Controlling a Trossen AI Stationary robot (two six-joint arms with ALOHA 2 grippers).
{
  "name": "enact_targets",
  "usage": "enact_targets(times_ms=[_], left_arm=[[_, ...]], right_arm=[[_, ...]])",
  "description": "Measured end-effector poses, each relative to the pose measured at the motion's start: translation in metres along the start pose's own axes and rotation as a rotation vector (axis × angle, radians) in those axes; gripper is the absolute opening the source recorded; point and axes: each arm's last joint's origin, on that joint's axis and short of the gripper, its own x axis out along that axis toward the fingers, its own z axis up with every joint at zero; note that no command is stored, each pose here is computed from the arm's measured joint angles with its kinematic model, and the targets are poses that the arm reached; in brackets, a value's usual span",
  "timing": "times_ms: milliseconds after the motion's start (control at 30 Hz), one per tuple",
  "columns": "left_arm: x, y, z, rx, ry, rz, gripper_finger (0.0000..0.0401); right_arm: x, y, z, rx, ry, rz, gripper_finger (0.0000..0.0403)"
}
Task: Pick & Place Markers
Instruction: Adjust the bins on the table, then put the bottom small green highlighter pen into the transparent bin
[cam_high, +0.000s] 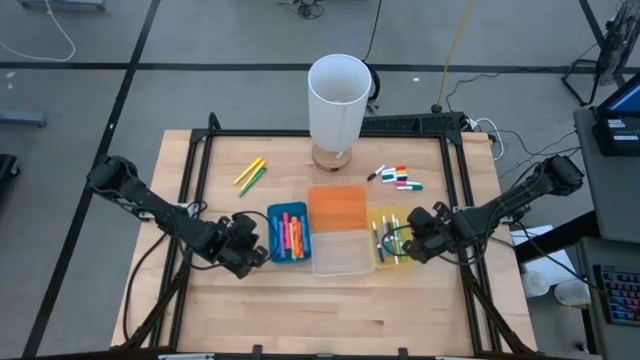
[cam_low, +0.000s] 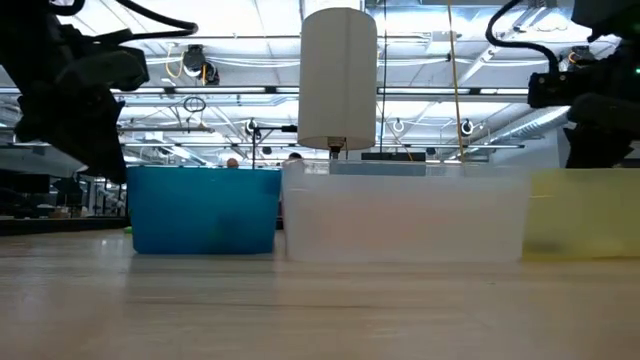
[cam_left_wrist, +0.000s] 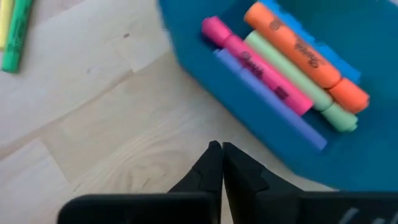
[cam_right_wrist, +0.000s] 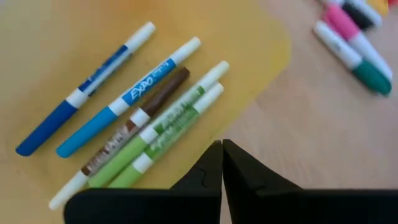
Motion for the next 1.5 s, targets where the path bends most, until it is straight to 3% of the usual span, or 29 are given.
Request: enact_targets(times_ms=[267, 600, 767, 900, 1033, 1167, 1267, 1367, 1500], left_arm=[[0.000, 0.001, 0.000, 0.022, 0.001, 0.005, 0.0018], [-0.001, 0.000, -0.002, 0.030, -0.007, 0.004, 0.0010], [-0.017, 0.003, -0.001, 0.064, -0.193, -0.025, 0.0017], [-0.048, -0.001, 0.004, 0.082, -0.381, -0.177, 0.0004], [-0.080, -0.021, 0.008, 0.203, -0.608, -0.348, 0.0013], [-0.096, -0.042, 0.010, 0.421, -0.741, -0.419, 0.0034], [-0.091, -0.052, 0.009, 0.544, -0.765, -0.416, 0.0040], [-0.079, -0.057, 0.014, 0.589, -0.739, -0.430, 0.0033], [-0.071, -0.063, 0.031, 0.670, -0.687, -0.594, 0.0007]], right_arm=[[-0.001, 0.012, 0.006, -0.061, -0.045, 0.117, 0.0000], [0.000, 0.003, 0.001, -0.033, -0.001, 0.039, 0.0000], [0.001, -0.008, 0.003, -0.025, -0.091, -0.115, 0.0000], [0.002, -0.014, 0.012, -0.049, -0.197, -0.200, 0.0000], [0.004, -0.021, 0.023, -0.079, -0.262, -0.264, 0.0001], [0.005, -0.024, 0.031, -0.110, -0.279, -0.274, 0.0015], [0.006, -0.023, 0.033, -0.149, -0.281, -0.276, 0.0029], [0.007, -0.023, 0.037, -0.178, -0.292, -0.277, 0.0041], [0.009, -0.022, 0.046, -0.202, -0.318, -0.273, 0.0053]])
